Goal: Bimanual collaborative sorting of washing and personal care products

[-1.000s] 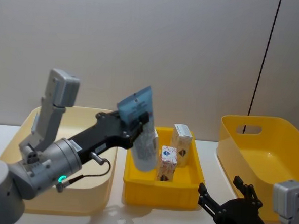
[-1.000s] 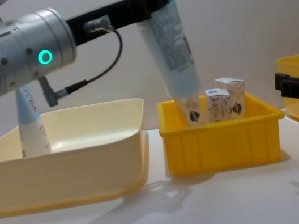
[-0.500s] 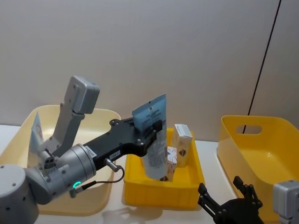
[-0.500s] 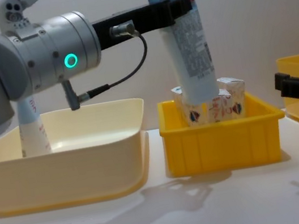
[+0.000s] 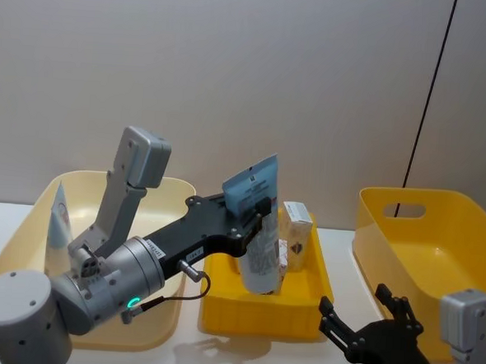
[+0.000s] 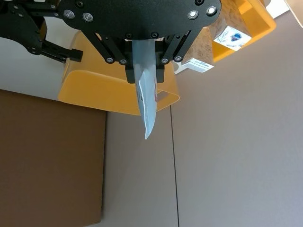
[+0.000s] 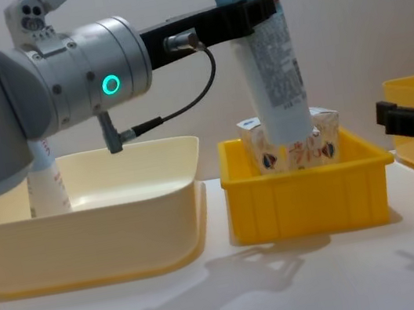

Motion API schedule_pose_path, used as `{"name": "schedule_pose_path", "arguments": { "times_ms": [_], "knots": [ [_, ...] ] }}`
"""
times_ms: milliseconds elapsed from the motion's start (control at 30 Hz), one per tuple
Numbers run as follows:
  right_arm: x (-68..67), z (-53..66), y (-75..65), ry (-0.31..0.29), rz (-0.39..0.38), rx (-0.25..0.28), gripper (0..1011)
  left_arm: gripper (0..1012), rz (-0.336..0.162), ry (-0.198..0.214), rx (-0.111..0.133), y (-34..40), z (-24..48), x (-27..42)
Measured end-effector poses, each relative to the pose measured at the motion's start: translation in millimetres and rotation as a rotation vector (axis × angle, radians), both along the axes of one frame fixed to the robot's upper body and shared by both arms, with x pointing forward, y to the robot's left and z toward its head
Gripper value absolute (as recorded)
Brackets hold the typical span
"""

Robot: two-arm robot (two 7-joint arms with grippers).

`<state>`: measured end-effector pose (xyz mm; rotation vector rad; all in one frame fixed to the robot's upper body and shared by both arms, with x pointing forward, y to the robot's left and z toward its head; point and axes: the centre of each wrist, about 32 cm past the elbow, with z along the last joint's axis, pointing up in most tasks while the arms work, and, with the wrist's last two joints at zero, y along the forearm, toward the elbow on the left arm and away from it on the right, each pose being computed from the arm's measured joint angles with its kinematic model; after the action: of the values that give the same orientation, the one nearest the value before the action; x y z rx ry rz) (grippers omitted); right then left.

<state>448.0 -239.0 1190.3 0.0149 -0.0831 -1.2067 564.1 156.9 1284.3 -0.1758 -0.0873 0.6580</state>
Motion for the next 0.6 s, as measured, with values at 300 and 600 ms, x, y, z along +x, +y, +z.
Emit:
{"name": "schedule_pose_path", "arguments": {
  "times_ms": [300,600],
  "knots": [
    [18.7,7.5,-5.6,0.007,0.077,-0.035,1001,219,0.0,0.001,-0.001,-1.5,-0.3,-0.1],
    [37.4,17.5,-11.9,0.025,0.18,-0.047,1001,218,-0.001,0.001,-0.002,-2.2,-0.5,-0.3]
  ]
}}
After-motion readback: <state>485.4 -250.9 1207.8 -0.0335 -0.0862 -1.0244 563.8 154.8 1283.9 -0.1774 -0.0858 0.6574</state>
